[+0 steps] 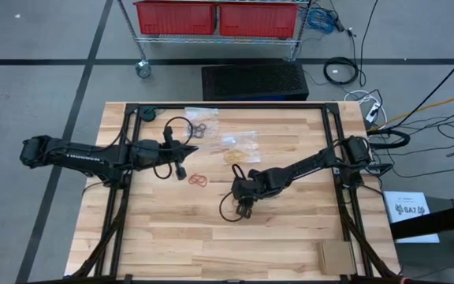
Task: Sort rubber bands
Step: Put the red rubber band into the transparent zip bag
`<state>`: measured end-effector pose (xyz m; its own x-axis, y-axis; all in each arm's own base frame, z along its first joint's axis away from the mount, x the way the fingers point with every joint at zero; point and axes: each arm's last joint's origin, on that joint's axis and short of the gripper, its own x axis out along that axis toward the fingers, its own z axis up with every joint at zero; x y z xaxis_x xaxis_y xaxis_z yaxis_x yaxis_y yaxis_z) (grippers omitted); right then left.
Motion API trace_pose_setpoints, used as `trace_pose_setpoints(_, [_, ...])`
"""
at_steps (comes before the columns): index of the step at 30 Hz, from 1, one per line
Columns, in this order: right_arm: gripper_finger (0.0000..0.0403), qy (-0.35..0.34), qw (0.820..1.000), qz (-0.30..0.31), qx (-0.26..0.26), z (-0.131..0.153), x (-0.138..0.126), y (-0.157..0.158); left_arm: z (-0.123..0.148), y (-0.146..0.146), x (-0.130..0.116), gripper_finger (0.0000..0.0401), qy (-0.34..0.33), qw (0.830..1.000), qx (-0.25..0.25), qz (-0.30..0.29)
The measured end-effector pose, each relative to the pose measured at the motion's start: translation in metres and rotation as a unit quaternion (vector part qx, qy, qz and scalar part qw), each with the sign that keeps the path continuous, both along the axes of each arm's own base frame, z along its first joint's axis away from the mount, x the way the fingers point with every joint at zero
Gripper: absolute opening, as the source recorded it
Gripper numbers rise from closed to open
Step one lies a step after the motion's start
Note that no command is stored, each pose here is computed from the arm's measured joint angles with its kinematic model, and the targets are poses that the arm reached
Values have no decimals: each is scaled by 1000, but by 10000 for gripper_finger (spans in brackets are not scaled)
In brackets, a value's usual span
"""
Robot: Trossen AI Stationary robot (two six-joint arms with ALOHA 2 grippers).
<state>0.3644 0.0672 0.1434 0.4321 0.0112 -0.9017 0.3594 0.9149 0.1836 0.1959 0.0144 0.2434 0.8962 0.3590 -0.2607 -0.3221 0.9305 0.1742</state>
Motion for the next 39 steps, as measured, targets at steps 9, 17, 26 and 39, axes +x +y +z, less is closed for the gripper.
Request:
trace_pose_setpoints(9, [258,0,999,-30,13,0,0,0,0,0,0,0,0,1000,0,0])
trace_pose_setpoints(17, [301,-3,999,-48,5,1,0,0,0,0,0,0,0,1000,0,0])
trace_pose_setpoints(26, [304,9,998,-61,-22,-20,4,4,0,0,0,0,0,1000,0,1])
trace_pose_setpoints(39, [141,8,996,-33,-78,-33,5,10,0,0,0,0,-1,1000,0,0])
